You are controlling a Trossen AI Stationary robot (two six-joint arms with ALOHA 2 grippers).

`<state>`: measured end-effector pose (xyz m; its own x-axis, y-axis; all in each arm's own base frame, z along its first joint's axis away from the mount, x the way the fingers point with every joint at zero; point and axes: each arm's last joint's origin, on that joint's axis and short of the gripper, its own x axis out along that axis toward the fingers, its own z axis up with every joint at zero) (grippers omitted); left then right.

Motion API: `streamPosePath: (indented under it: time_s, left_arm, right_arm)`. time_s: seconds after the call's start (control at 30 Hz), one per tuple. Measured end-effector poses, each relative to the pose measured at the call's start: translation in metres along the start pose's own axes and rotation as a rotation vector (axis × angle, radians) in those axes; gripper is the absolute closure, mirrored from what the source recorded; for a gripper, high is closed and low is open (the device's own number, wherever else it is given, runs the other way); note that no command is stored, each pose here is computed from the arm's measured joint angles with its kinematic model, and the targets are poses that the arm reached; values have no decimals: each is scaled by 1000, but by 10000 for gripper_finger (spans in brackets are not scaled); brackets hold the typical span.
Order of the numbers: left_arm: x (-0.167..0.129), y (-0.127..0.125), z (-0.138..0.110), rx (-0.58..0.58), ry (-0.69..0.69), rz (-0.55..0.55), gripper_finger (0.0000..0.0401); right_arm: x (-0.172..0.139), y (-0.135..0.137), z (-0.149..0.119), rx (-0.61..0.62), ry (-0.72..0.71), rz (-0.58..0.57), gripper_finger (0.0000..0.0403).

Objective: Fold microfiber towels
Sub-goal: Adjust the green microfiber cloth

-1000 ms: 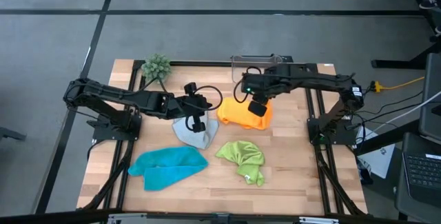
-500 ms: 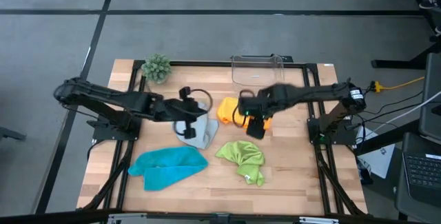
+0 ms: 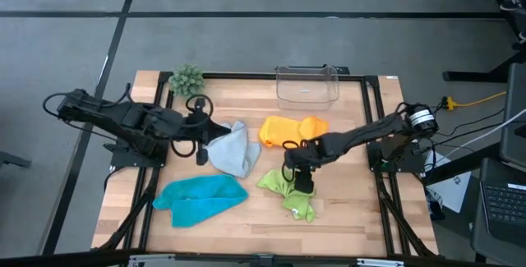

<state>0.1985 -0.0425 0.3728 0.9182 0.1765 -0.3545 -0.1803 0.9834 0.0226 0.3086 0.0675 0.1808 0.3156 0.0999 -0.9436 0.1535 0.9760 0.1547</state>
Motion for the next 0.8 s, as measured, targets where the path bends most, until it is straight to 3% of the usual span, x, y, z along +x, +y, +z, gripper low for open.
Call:
streamPosePath:
  time_s: [0.2,0.37,0.53,0.63,0.77,0.8]
  left_arm:
    - [4,-1,0,4,6,10,401]
    - [5,-1,-1,7,12,11,401]
    - [5,-1,-1,7,11,10,401]
    - [5,-1,-1,7,12,10,401]
    - [5,-1,-1,7,11,10,401]
    - [5,-1,-1,6,10,10,401]
  right_arm:
    - [24,6,-9,-97,-120,60,221]
    - [53,12,-18,-148,-77,43,221]
    - [69,19,-7,-154,-85,22,228]
    - [65,23,7,-188,-116,13,271]
    - [50,29,32,-311,-190,4,378]
    - [42,33,42,-352,-232,8,387]
